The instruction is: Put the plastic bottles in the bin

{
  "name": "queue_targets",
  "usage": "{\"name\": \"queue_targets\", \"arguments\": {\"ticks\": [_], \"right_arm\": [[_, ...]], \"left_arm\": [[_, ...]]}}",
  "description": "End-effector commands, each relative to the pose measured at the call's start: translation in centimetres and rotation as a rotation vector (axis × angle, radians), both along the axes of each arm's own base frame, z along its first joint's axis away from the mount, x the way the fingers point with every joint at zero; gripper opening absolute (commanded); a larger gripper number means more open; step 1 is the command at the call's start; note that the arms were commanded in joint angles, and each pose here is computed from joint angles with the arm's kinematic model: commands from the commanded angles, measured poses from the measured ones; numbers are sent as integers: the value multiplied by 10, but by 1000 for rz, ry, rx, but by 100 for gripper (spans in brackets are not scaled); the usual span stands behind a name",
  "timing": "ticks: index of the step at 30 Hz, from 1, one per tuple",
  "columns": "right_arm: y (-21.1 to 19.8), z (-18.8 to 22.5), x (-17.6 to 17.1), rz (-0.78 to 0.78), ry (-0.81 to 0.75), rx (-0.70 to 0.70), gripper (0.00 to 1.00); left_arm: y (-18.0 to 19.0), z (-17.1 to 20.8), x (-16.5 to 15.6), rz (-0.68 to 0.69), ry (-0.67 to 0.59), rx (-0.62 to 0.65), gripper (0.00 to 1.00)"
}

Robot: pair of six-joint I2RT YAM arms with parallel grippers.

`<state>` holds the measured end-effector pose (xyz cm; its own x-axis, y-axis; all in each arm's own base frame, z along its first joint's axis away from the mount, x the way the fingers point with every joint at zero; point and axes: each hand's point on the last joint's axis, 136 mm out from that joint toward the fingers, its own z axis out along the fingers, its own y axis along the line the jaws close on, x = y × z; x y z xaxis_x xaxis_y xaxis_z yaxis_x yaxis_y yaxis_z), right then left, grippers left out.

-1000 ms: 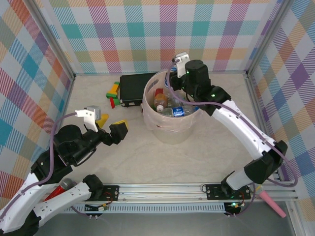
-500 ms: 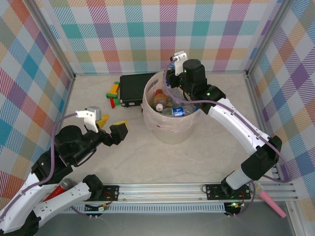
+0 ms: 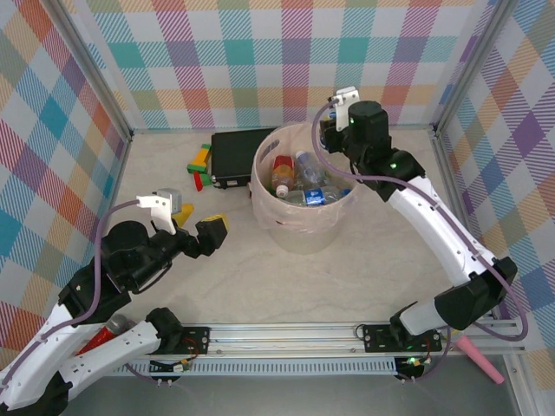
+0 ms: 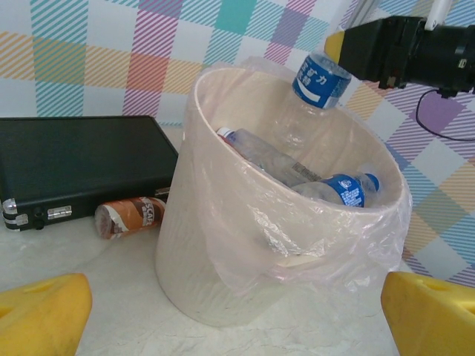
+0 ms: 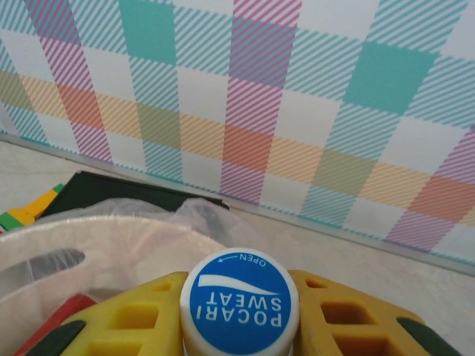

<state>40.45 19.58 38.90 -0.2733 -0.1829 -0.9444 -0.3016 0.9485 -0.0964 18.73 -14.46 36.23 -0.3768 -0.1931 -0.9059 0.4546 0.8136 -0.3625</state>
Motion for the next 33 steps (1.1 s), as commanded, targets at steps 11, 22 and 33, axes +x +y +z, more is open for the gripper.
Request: {"name": "queue_targets", "arguments": {"ticks": [11,22,33], "right_arm": [[8,-69,-9,23,189,19,32],[5,-88,-21,18,266,31,41],[-8,-32,-32,2,178,54,73]], "left_arm": [[-2,1,0,-1,-5,-25,100],[-1,2,0,0,-8,-28,100],[0,3,0,7,-10,-32,100]]}}
